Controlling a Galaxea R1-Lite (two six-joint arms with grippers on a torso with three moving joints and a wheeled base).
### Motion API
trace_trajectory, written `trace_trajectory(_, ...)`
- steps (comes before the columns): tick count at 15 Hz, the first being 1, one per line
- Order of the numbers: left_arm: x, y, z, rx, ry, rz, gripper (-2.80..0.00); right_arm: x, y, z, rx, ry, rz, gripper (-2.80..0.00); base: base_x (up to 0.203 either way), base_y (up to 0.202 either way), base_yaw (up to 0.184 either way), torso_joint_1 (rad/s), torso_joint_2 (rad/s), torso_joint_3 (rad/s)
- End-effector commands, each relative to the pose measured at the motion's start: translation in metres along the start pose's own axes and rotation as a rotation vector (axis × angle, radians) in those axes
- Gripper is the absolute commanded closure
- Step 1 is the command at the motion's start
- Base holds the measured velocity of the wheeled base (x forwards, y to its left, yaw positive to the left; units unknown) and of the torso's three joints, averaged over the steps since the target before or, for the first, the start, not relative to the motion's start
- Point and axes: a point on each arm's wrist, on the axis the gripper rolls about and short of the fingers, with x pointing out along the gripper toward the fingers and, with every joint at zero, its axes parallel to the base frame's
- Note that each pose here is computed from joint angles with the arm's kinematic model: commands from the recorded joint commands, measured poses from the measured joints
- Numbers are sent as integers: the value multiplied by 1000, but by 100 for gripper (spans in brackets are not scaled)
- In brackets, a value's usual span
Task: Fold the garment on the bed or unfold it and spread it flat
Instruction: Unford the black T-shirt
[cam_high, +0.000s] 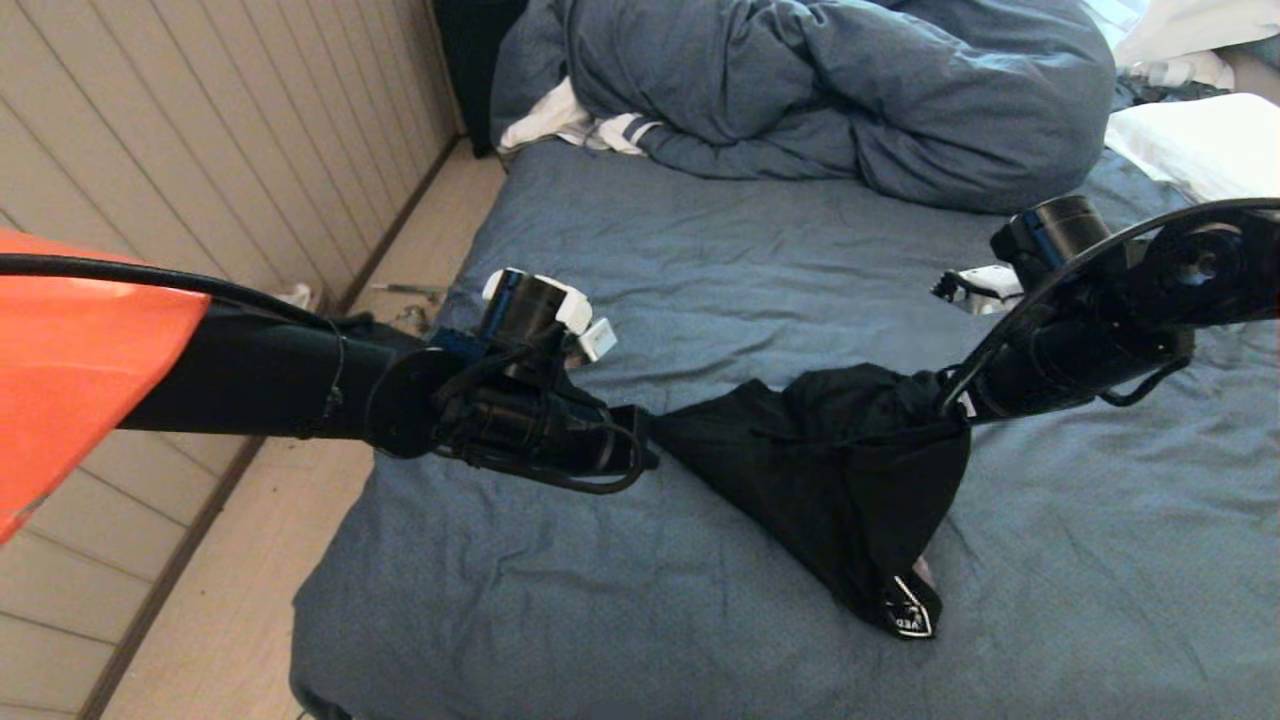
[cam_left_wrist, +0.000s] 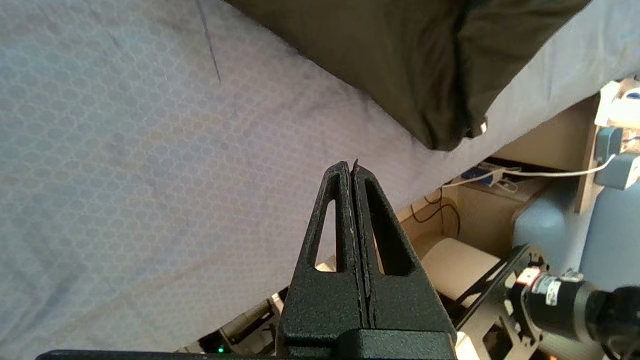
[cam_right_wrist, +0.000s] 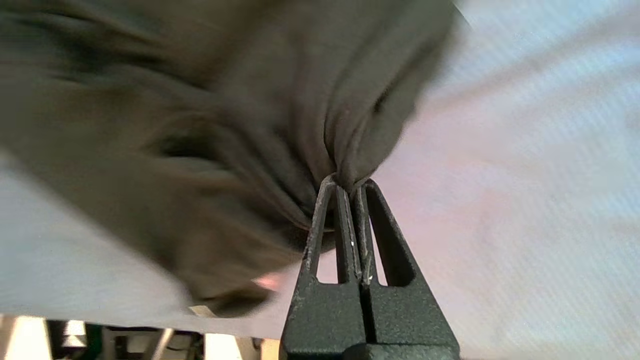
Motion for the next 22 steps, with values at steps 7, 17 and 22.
trace_trajectory(7, -101, -10, -8, -40, -140, 0, 0, -63, 124, 15, -202, -189, 277, 0, 0, 0, 0, 0, 0, 0)
trace_trajectory(17, -153, 8, -72, -172, -143, 36, 0, 10, 212, -28, -396, 42, 324, 0, 0, 0, 0, 0, 0, 0)
trace_trajectory(22, -149, 11, -76, -179, -141, 36, 0, 24, 220, -30, -405, 52, 284, 0, 0, 0, 0, 0, 0, 0)
